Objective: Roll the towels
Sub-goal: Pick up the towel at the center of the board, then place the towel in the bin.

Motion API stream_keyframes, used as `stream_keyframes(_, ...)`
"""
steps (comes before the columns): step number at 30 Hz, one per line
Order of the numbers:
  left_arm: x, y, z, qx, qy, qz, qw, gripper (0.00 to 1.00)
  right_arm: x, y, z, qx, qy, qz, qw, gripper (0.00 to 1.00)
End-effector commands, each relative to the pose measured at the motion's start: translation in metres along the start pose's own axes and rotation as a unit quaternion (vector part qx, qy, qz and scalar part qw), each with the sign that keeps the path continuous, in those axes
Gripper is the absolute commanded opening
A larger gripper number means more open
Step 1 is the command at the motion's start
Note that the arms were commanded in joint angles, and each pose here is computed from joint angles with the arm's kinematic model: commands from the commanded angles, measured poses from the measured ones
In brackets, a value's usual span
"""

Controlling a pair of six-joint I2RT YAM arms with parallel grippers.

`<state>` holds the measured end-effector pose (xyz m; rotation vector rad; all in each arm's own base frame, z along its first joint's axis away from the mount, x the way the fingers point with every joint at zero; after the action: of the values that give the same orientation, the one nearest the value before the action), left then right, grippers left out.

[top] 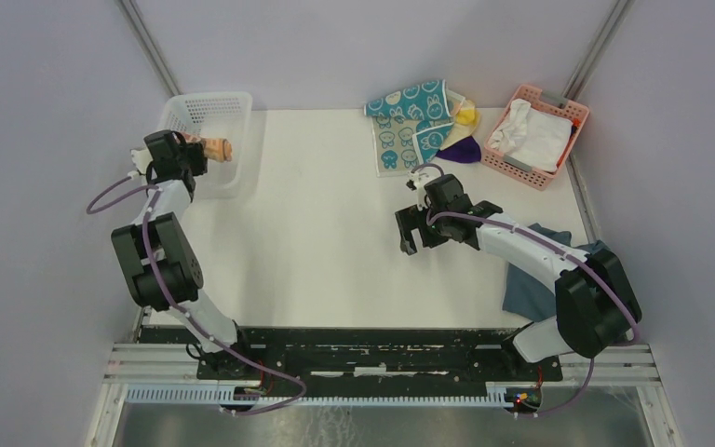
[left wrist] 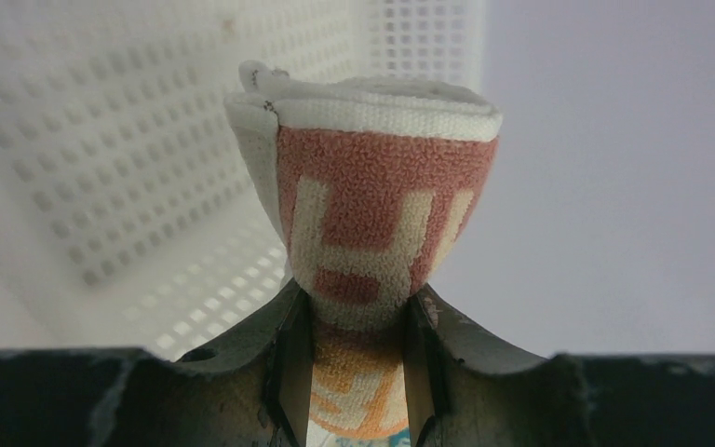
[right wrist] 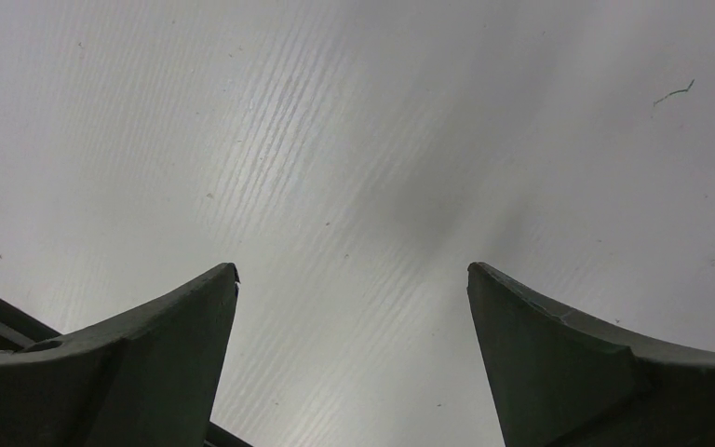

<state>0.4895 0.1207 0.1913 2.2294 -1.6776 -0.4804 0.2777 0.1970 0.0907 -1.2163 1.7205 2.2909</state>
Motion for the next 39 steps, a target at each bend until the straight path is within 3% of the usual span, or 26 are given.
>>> stream_keyframes(1, -0.007, -0.025, 0.028, -0.073, -0.034, -0.001, 0.997, 0.12, -0.01, 0.004, -0.008, 0.021, 0.007, -0.023, 0.999, 1.0)
stream_keyframes(6, -0.008, -0.034, 0.07, -0.148, -0.034, 0.014, 0.988, 0.12, -0.009, 0.004, -0.011, 0.03, 0.007, -0.018, 0.999, 1.0)
stream_keyframes(18, -0.044, 0.017, 0.125, -0.27, -0.102, -0.032, 0.957, 0.1, -0.013, 0.014, -0.015, 0.046, 0.007, -0.039, 0.998, 1.0)
stream_keyframes(26, -0.041, 0.014, 0.161, -0.327, -0.113, -0.012, 0.938, 0.13, -0.018, 0.022, -0.014, 0.055, 0.013, -0.054, 0.997, 1.0)
stream_keyframes(30, -0.032, 0.006, 0.174, -0.327, -0.103, 0.014, 0.939, 0.14, -0.019, 0.023, -0.013, 0.059, 0.016, -0.059, 0.996, 1.0)
stream_keyframes(34, -0.026, 0.003, 0.188, -0.328, -0.079, 0.035, 0.941, 0.19, -0.019, 0.025, -0.013, 0.063, 0.017, -0.061, 0.996, 1.0)
stream_keyframes(39, -0.029, 0.005, 0.188, -0.327, -0.072, 0.029, 0.942, 0.32, -0.02, 0.026, -0.012, 0.064, 0.019, -0.063, 0.996, 1.0)
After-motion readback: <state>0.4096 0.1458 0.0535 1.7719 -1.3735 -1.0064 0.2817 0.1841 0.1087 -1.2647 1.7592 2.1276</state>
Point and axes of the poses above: each gripper's point midway between its finger pads, its own y axis back along the fingers, its own z axis along the line the jaws close on, x = y × z, the point moved 1 cm from there along y, back along the fingers, and after that the axes turned 8 degrees about y, right-handed, at the moved point
